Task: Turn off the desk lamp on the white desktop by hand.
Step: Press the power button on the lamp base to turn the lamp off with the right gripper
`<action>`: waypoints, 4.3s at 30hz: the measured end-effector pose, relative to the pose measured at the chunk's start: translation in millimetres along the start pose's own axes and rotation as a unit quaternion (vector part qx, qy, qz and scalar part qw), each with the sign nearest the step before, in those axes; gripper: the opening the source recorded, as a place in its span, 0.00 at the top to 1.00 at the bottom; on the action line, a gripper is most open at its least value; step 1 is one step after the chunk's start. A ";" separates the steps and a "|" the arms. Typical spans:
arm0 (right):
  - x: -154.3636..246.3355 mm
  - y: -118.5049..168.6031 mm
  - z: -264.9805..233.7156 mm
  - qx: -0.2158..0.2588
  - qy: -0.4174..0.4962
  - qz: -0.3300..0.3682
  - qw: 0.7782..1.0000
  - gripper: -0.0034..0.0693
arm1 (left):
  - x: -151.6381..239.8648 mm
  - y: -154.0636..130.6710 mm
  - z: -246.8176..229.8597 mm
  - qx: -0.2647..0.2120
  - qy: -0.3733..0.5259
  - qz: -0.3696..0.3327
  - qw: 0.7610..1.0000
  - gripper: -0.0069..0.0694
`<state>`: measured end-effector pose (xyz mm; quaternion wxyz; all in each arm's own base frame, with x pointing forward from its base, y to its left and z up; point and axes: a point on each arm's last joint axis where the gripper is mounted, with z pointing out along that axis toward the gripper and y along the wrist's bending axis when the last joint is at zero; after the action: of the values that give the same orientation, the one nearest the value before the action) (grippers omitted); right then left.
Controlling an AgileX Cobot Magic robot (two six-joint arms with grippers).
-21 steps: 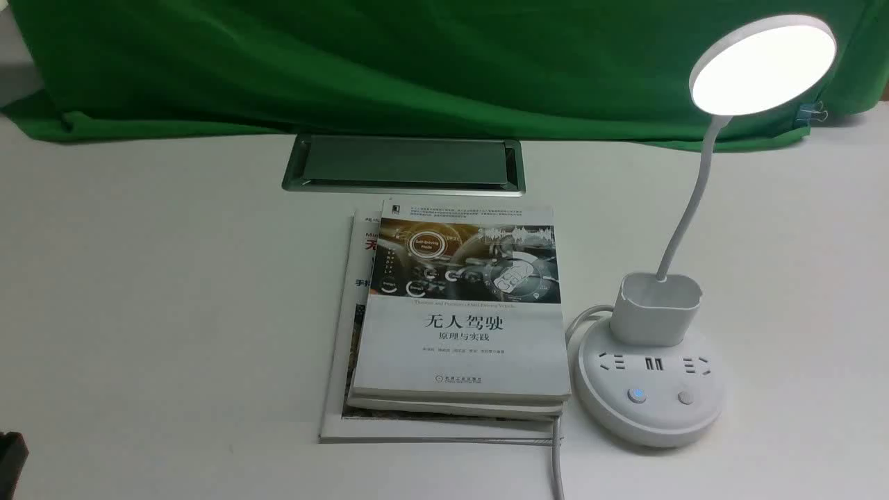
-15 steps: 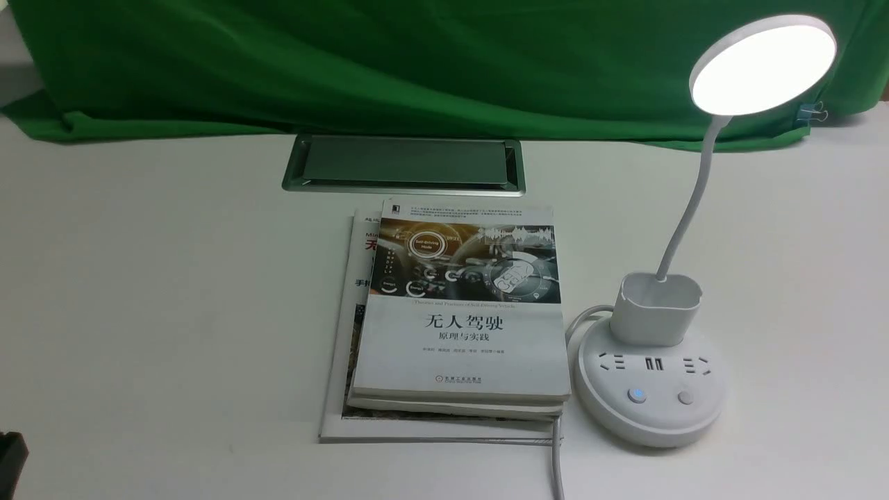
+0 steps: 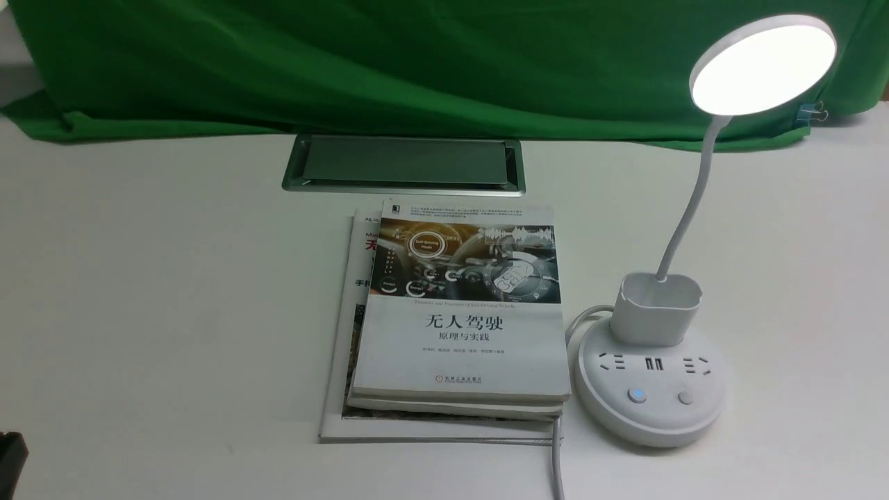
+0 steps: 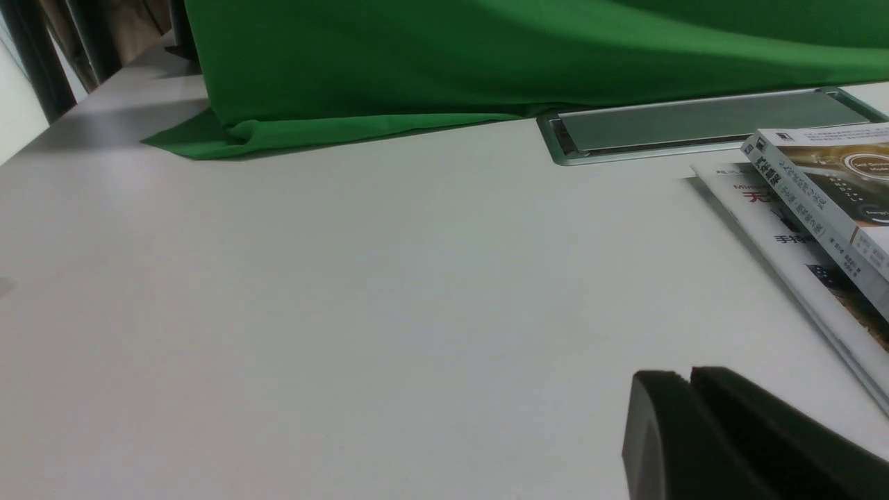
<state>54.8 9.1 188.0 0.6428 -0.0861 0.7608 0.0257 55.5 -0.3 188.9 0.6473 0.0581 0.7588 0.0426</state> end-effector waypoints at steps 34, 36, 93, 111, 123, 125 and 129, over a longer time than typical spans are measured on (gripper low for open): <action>-108.2 4.4 27.0 -0.058 0.236 0.114 0.963 0.88 | 0.0 0.0 0.0 0.000 0.000 0.000 1.000 0.88; -117.1 4.4 55.5 -0.063 0.348 0.075 0.933 0.89 | 0.0 0.0 0.0 0.000 0.000 0.000 1.000 0.88; -44.4 62.7 243.1 -0.111 0.552 -0.009 0.826 0.90 | 0.0 0.0 0.0 0.000 0.000 0.000 1.000 0.88; -39.7 63.9 249.0 -0.110 0.551 -0.009 0.827 0.90 | 0.0 0.0 0.0 0.000 0.000 0.000 1.000 0.88; -62.8 61.3 239.8 -0.113 0.519 -0.007 0.847 0.90 | 0.0 0.0 0.0 0.000 0.000 0.000 1.000 0.88; -68.4 60.5 236.8 -0.114 0.512 -0.006 0.851 0.90 | 0.0 0.0 0.0 0.000 0.000 0.000 1.000 0.88; -68.0 60.5 236.7 -0.113 0.513 -0.005 0.851 0.90 | 0.0 0.0 0.0 0.000 0.000 0.000 1.000 0.88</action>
<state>286.1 110.7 209.6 0.1469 -0.1632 0.9737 0.0602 55.5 -0.3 188.9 0.6473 0.0581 0.7588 0.0426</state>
